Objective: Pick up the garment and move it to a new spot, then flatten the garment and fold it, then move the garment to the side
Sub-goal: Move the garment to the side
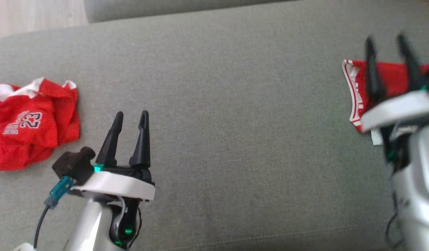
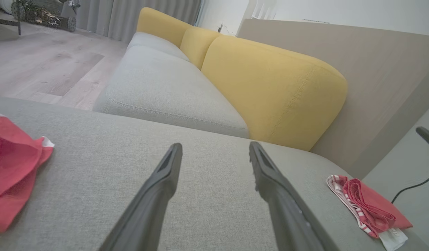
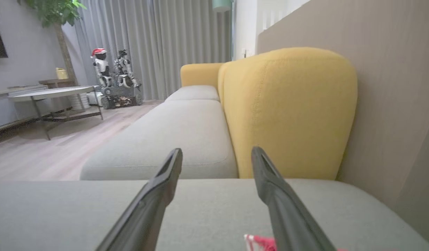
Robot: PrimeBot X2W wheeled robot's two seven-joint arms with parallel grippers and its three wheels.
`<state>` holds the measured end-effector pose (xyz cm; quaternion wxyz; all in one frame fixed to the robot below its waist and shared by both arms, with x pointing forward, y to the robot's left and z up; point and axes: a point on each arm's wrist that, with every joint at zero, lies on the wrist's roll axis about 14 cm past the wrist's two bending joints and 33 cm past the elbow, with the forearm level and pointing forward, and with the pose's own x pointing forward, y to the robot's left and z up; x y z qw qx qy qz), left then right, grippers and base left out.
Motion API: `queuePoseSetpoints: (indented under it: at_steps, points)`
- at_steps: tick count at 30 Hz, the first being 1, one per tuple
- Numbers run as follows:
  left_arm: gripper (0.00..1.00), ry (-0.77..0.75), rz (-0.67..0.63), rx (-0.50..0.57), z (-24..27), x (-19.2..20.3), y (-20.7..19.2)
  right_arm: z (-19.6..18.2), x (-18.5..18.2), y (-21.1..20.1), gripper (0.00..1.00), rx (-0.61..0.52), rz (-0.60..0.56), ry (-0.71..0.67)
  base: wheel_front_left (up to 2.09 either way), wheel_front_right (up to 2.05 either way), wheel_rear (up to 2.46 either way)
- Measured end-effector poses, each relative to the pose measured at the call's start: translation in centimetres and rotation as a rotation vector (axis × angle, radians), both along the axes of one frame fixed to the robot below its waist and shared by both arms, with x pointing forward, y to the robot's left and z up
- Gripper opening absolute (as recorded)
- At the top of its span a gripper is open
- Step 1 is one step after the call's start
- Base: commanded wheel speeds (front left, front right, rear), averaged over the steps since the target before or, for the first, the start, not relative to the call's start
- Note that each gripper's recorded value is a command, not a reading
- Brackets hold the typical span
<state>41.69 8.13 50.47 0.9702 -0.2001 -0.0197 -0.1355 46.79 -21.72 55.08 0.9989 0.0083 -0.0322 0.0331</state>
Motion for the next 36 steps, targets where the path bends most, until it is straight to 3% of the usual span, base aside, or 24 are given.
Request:
queuePoseSetpoints:
  at_steps: [6, 19, 36]
  points:
    - [1.0, -0.01, 0.031, -0.004, 0.7, -1.2, 0.9, -1.3, -3.0, 2.4, 1.0, 0.071, 0.026, -0.001, 0.0, 0.0, 0.0]
    - [1.0, 0.054, 0.104, 0.024, -1.3, -5.6, 3.5, -5.0, -9.0, 5.5, 1.0, 0.039, 0.065, 0.033, 0.0, 0.0, 0.0]
    - [1.0, 0.042, 0.117, 0.023, -0.8, -6.1, 3.7, -5.9, -9.9, 6.2, 1.0, 0.063, 0.07, 0.049, 0.0, 0.0, 0.0]
